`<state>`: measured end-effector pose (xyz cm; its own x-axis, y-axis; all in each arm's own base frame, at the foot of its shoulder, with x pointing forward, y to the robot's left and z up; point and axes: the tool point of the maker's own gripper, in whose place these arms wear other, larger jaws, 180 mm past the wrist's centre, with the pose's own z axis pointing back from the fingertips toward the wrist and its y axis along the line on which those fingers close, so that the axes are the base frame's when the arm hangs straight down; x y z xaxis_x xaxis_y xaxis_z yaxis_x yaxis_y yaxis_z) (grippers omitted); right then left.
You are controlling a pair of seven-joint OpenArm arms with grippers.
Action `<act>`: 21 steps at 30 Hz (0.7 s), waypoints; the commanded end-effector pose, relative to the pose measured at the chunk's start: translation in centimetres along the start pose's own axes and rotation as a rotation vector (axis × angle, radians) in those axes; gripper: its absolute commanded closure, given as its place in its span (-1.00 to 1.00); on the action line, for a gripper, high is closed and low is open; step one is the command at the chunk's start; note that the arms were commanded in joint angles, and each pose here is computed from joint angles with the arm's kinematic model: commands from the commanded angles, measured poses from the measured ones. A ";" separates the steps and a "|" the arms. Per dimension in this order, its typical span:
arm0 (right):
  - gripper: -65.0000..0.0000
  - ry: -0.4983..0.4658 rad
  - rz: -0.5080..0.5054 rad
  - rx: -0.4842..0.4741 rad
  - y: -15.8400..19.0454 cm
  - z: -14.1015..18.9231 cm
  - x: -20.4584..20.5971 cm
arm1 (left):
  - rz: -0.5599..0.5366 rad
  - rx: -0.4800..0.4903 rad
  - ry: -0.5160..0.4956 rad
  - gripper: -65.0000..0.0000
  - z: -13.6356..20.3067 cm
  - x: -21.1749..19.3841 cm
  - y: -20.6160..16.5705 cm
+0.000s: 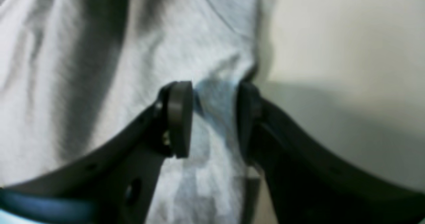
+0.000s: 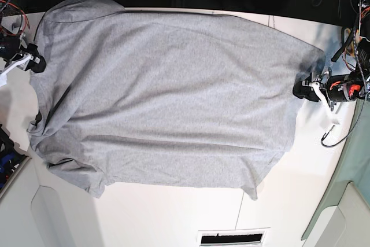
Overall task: Layout the t-shirt on the table in an organized manner, then fold the t-shirt properly
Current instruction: 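Release the shirt with both grippers and move them to the shoulders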
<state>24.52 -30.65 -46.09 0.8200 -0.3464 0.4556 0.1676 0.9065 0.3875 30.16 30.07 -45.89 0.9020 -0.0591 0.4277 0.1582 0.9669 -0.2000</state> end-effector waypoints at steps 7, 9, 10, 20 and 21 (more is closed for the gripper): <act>1.00 -0.018 0.009 0.056 2.7 -1.4 0.4 | -0.041 0.131 0.088 1.00 0.0 -1.6 2.1; 1.00 -0.027 0.036 0.051 3.1 -1.9 0.9 | -0.042 0.119 0.072 1.00 -0.3 -1.4 1.7; 1.00 -0.039 0.055 0.040 3.1 -2.0 1.4 | -0.041 0.114 0.065 1.00 -0.5 -1.2 1.4; 1.00 -0.160 0.181 -0.058 3.0 -3.0 9.7 | -0.039 0.046 -0.019 1.00 -2.2 2.9 -2.2; 1.00 -0.169 0.180 -0.063 2.9 -3.1 10.6 | -0.040 0.036 -0.031 1.00 -2.3 3.5 -2.7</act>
<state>33.98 -29.59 -44.59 0.7775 -0.2124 0.5920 0.0668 0.9638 0.2580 33.64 26.10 -46.25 0.8803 -0.0785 0.4679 0.1762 0.9698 -0.1687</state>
